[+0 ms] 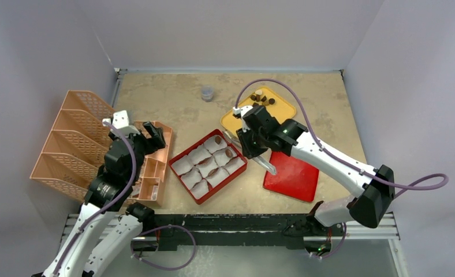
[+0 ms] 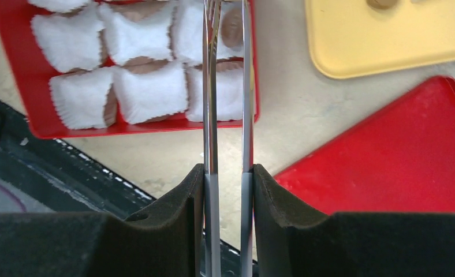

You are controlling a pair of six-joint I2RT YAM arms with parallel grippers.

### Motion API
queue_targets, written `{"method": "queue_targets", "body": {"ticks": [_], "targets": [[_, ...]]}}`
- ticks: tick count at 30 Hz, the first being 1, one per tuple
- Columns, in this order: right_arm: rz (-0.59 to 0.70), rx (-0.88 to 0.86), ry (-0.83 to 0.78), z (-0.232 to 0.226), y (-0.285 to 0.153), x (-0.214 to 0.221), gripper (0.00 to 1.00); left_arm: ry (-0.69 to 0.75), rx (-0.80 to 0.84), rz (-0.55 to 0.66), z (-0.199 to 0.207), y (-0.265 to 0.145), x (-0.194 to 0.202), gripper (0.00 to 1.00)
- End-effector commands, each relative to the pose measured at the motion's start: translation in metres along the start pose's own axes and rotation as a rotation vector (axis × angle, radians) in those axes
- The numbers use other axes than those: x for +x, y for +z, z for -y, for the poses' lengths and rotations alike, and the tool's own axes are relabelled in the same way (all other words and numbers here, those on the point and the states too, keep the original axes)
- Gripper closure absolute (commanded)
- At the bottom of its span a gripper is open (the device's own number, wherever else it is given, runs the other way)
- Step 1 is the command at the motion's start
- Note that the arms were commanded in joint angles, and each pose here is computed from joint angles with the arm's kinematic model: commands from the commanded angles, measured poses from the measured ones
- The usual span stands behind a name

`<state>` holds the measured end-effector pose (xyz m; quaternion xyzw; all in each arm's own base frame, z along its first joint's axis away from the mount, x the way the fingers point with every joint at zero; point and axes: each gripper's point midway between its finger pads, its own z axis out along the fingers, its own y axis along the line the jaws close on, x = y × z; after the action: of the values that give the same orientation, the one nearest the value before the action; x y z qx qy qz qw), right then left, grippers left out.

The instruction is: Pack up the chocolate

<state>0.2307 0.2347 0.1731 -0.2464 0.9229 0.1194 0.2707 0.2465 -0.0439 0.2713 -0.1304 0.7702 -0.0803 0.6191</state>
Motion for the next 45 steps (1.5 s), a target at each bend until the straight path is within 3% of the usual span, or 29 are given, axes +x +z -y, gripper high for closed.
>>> {"method": "queue_targets", "body": {"ticks": [1, 8, 21, 27, 34, 45], "targets": [[0.013, -0.001, 0.003, -0.019, -0.014, -0.008, 0.84, -0.034, -0.039, 0.086, -0.007, -0.005, -0.022, 0.23], [-0.09, -0.023, -0.032, -0.03, -0.02, 0.029, 0.8, -0.044, -0.046, 0.109, -0.011, -0.01, -0.027, 0.23], [-0.185, -0.009, -0.069, -0.029, -0.018, 0.052, 0.78, -0.038, -0.035, 0.099, -0.009, -0.009, -0.025, 0.23], [-0.189, -0.002, -0.083, -0.027, -0.025, 0.052, 0.78, -0.04, -0.033, 0.093, -0.007, -0.007, -0.023, 0.23], [-0.118, -0.038, -0.102, -0.035, -0.049, 0.022, 0.77, -0.044, 0.0, 0.077, 0.0, -0.007, -0.022, 0.23], [-0.335, 0.047, -0.172, -0.026, -0.038, 0.036, 0.76, -0.037, -0.007, 0.083, -0.003, -0.007, -0.022, 0.23]]}}
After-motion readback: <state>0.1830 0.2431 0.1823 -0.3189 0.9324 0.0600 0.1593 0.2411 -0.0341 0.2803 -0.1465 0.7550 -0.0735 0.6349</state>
